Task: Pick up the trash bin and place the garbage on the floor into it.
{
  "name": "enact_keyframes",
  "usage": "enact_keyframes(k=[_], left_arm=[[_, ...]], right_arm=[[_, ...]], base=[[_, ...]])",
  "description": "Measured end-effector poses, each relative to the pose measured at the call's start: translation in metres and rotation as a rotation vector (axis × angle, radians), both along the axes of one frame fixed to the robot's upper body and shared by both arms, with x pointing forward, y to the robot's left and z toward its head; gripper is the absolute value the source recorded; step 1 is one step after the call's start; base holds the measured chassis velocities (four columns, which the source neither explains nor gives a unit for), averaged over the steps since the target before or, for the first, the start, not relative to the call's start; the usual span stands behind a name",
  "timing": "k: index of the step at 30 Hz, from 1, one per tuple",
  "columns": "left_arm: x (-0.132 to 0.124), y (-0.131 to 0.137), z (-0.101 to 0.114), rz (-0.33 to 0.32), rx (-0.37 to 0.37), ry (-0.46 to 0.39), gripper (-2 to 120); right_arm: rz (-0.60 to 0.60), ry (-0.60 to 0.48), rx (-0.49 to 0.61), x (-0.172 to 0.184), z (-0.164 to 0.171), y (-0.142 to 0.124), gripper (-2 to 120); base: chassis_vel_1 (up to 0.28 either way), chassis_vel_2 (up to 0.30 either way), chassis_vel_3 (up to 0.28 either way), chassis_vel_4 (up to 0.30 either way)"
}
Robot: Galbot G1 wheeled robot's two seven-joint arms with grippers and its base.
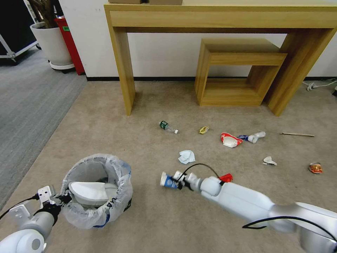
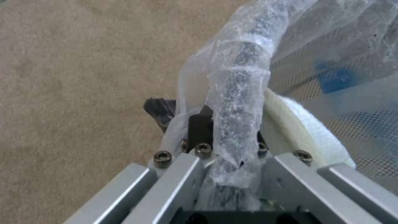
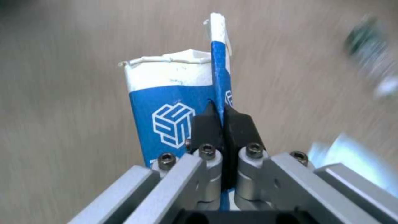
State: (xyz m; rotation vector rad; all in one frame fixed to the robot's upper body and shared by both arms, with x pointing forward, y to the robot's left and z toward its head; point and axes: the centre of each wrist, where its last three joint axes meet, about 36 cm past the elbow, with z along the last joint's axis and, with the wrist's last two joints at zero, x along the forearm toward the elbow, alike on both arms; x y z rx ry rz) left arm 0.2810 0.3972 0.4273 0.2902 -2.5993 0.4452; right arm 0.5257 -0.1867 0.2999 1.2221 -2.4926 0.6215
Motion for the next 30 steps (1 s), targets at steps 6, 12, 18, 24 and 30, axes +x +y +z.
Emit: enact_keyframes(k=[6, 12, 18, 24, 30], left_arm=[[0.001, -0.002, 0.007, -0.007, 0.004, -0.002, 1], [0.001, -0.007, 0.013, -0.018, 0.003, -0.007, 1], [-0.001, -0.014, 0.022, -0.027, 0.004, -0.017, 1], [-0.004, -0.019, 0.029, -0.032, 0.004, -0.033, 1], [-0.007, -0.025, 0.036, -0.033, -0.006, -0.055, 1]], right_arm=[[0.066, -0.134, 0.264, -0.011, 0.081, 0.006, 0], [0.216, -0.191, 0.471, -0.038, 0.147, 0.023, 0], [0.401, -0.134, 0.621, -0.053, 0.190, 0.056, 0], [0.469, -0.055, 0.572, -0.061, 0.198, 0.091, 0], [0.440, 0.038, 0.455, -0.076, 0.182, 0.132, 0]], base=[[0.000, 0.000, 0.000, 0.000], [0.000, 0.000, 0.000, 0.000], [0.000, 0.000, 0.000, 0.000], [0.000, 0.000, 0.000, 0.000], [0.000, 0.000, 0.000, 0.000]])
